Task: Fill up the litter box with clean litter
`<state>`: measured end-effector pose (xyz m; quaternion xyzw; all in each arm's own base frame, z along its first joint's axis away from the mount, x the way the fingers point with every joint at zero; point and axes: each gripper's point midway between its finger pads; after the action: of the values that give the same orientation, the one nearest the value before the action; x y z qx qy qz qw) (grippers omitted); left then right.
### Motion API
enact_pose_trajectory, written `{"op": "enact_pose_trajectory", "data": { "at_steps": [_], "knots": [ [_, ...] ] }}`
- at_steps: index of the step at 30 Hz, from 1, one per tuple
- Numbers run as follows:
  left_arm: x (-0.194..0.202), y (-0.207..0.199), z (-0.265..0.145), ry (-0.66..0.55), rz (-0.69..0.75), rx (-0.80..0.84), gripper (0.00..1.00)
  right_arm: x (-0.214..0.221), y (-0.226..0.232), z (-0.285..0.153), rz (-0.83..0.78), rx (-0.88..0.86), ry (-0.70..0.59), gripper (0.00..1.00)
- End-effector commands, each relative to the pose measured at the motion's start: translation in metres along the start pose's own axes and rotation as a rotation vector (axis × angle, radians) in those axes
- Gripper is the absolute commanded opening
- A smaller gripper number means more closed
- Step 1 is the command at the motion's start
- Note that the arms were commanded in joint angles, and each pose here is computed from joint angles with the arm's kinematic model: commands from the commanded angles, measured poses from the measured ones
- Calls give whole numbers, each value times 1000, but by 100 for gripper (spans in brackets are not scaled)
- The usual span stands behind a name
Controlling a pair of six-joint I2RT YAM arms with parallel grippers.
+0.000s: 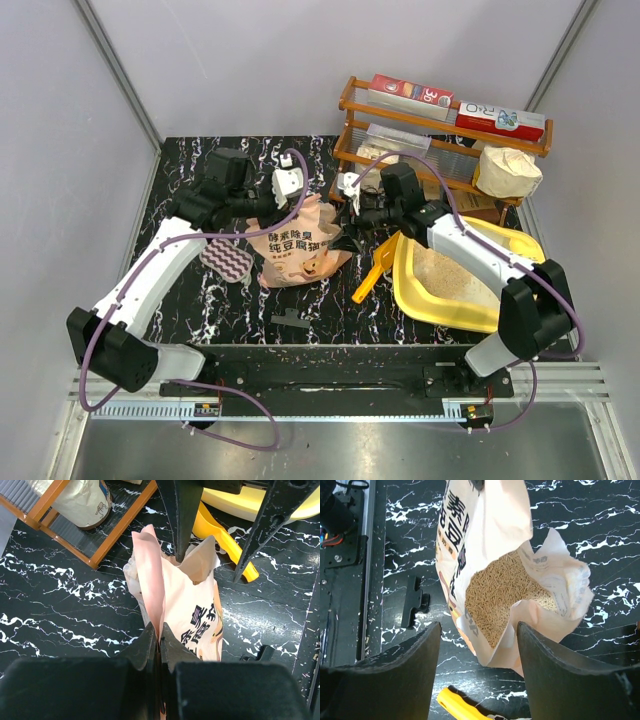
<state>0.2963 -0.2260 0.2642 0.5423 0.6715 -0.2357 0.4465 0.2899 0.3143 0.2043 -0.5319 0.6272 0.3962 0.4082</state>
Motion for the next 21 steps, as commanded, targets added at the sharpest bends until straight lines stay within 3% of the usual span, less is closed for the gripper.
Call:
{"op": "enact_pose_trajectory", "data": {
  "at_steps": [1,8,12,17,20,21],
  "knots": [
    [-68,1,-22,-240,156,-32,0,-3,7,-12,-90,6,12,66],
    [-67,6,-14,-207,9,-25,0,-9,2,-15,-193,45,-23,48],
    [-66,4,-15,-162,9,7,0,-25,3,-14,-161,55,-102,43],
    [-75,-13,-21,-228,8,52,1,-13,-3,-2,-42,48,-90,24],
    [-90,-18,-33,-289,-1,36,25,-10,-15,0,-38,83,-59,18],
    [-107,-14,-44,-326,10,6,38,-8,-17,0,-46,90,-50,16]
  ]
}}
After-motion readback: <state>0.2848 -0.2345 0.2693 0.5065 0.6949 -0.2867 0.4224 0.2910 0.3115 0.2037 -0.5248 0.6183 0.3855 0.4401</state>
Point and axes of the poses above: each gripper's point midway between its finger pads, its own z axis out along the fingers, its own y axis along the line the jaws close on, x = y × z
